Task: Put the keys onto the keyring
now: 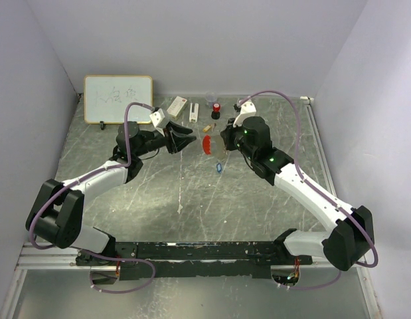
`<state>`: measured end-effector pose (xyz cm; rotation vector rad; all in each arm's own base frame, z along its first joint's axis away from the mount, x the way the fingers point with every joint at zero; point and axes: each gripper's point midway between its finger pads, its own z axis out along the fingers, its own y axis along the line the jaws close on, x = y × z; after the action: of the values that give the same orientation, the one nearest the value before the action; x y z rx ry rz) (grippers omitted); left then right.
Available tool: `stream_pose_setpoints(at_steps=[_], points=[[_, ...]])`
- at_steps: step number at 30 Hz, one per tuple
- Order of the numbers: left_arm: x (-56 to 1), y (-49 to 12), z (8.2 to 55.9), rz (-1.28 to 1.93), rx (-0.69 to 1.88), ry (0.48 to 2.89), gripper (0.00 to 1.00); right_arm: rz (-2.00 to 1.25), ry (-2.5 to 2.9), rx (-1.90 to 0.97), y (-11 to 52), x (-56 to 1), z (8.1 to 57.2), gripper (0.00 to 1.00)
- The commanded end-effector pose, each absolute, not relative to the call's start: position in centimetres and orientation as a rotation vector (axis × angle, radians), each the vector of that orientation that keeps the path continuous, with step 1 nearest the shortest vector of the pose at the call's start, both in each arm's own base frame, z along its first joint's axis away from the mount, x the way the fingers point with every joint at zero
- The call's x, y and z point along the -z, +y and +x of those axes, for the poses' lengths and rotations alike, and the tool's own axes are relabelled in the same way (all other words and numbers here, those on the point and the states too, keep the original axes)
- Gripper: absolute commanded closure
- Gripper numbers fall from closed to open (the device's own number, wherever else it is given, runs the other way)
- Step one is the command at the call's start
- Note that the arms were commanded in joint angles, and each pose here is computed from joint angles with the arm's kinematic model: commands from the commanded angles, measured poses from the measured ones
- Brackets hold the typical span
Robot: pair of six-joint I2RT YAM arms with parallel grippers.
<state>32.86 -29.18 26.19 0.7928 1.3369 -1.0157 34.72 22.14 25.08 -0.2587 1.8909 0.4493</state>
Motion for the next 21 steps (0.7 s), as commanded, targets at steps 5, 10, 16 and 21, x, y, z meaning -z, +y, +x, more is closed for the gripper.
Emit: stream_pose_setpoints(at_steps=[5, 10, 16, 21], points=[[-25.4, -28.0, 37.4, 0.573, 0.884, 1.443, 0.21, -0.205, 1.856, -0.406, 21.6, -26.9, 35.5, 1.0], [-23.0, -27.3, 41.2, 0.444, 0.786, 1.552, 0.03, -0.136, 1.847, -0.3, 19.0, -26.9, 35.3, 1.0], [-20.7, -28.9, 44.0, 0.486, 0.735, 1.599, 0.04, -0.068, 1.788, -0.183, 15.2, -27.6, 34.0, 1.0], [-18.5, -30.9, 46.7, 0.535, 0.664, 1.638, 0.14, -0.021, 1.737, -0.152, 13.3, -28.9, 33.0, 1.0]])
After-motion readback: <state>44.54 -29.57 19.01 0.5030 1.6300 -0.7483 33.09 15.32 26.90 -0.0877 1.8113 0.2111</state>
